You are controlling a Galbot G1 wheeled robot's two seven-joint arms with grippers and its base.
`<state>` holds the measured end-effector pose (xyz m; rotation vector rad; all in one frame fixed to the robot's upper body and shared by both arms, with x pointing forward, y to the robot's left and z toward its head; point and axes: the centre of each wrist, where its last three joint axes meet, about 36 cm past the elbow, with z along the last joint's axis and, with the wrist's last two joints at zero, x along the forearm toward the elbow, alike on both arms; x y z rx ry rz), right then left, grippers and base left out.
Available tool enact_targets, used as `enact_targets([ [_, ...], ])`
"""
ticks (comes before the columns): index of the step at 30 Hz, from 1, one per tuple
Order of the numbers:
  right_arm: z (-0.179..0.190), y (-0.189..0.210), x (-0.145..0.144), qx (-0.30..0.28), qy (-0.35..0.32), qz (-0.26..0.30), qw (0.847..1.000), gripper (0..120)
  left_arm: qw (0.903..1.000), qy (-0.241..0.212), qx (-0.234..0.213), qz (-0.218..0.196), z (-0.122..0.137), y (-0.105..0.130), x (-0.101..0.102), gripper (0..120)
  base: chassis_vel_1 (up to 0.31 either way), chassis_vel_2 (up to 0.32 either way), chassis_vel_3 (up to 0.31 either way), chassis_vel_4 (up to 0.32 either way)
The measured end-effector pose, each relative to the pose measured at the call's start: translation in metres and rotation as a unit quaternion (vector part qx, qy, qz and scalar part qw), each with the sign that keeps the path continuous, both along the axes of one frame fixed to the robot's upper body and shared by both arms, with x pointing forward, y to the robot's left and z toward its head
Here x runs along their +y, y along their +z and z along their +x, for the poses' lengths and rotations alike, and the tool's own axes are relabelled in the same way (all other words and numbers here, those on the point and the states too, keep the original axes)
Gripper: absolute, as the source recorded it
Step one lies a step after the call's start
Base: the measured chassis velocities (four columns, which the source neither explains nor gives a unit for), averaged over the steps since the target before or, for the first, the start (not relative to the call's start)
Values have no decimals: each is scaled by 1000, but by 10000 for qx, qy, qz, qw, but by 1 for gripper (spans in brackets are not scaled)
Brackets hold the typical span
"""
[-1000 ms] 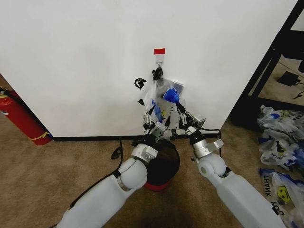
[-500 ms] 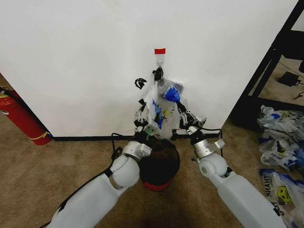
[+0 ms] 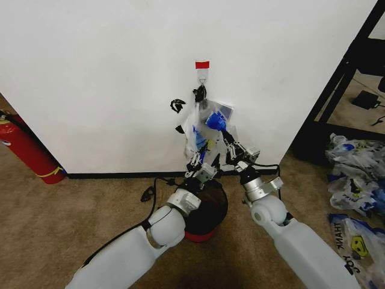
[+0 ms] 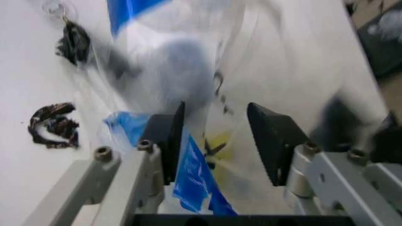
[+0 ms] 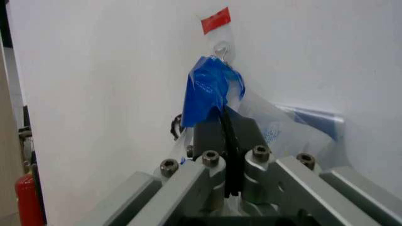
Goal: Pick up the garbage bag from the wall and place it over the trash bin.
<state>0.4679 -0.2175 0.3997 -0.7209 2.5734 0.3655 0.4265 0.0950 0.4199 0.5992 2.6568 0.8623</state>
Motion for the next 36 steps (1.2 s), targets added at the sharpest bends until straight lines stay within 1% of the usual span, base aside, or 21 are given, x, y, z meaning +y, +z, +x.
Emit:
enact_targets([
  [2, -1, 1, -1, -15, -9, 2, 10000, 0, 10000, 61, -3, 71, 1, 0, 1, 38, 0, 0, 0, 0],
  [6, -4, 7, -8, -71, -38, 7, 10000, 0, 9986, 365, 47, 368, 4, 0, 5, 37, 0, 0, 0, 0],
  [8, -5, 9, -10, -83, -51, 2, 10000, 0, 9980, 455, 58, 442, 4, -1, 7, 40, 0, 0, 0, 0],
  [12, -8, 10, -13, -94, -53, 0, 9999, 0, 9974, 530, 51, 491, 4, 0, 7, 45, 0, 0, 0, 0],
  [18, -9, 10, -14, -108, -32, -9, 9999, 0, 9973, 548, 37, 481, 5, 2, 7, 45, 0, 0, 0, 0],
  [20, -9, 10, -14, -107, -27, -14, 9999, 0, 9978, 531, 9, 408, 5, 2, 6, 36, 0, 0, 0, 0],
  [22, -9, 10, -14, -110, -30, -17, 9999, 0, 9982, 509, -20, 310, 3, 4, 5, 30, 0, 0, 0, 0],
  [24, -9, 10, -15, -116, -40, -18, 9999, 0, 9986, 493, -14, 174, 2, 7, 6, 19, 0, 0, 0, 0],
  [25, -9, 10, -15, -116, -40, -18, 9999, 0, 9986, 493, -14, 174, 2, 7, 6, 19, 0, 0, 0, 0],
  [26, -9, 10, -15, -116, -47, -20, 9999, 0, 9987, 490, -10, 123, 1, 8, 7, 16, 0, 0, 0, 0],
  [29, -8, 8, -18, -95, -95, -36, 9999, 0, 9990, 451, 5, -55, 0, 12, 15, 3, 0, 0, 0, 0],
  [30, -8, 8, -19, -87, -114, -39, 9999, 0, 9990, 432, 24, -109, 0, 13, 18, 0, 0, 0, 0, 0],
  [31, -8, 8, -19, -87, -114, -39, 9999, 0, 9990, 432, 24, -109, 0, 13, 18, 0, 0, 0, 0, 0],
  [34, -8, 7, -22, -73, -171, -34, 9998, 0, 9986, 410, 110, -318, -1, 13, 25, 0, 0, 0, 0, 0],
  [36, -9, 6, -24, -61, -227, -18, 9997, 0, 9974, 398, 180, -565, -3, 14, 29, 0, 0, 0, 0, 0],
])
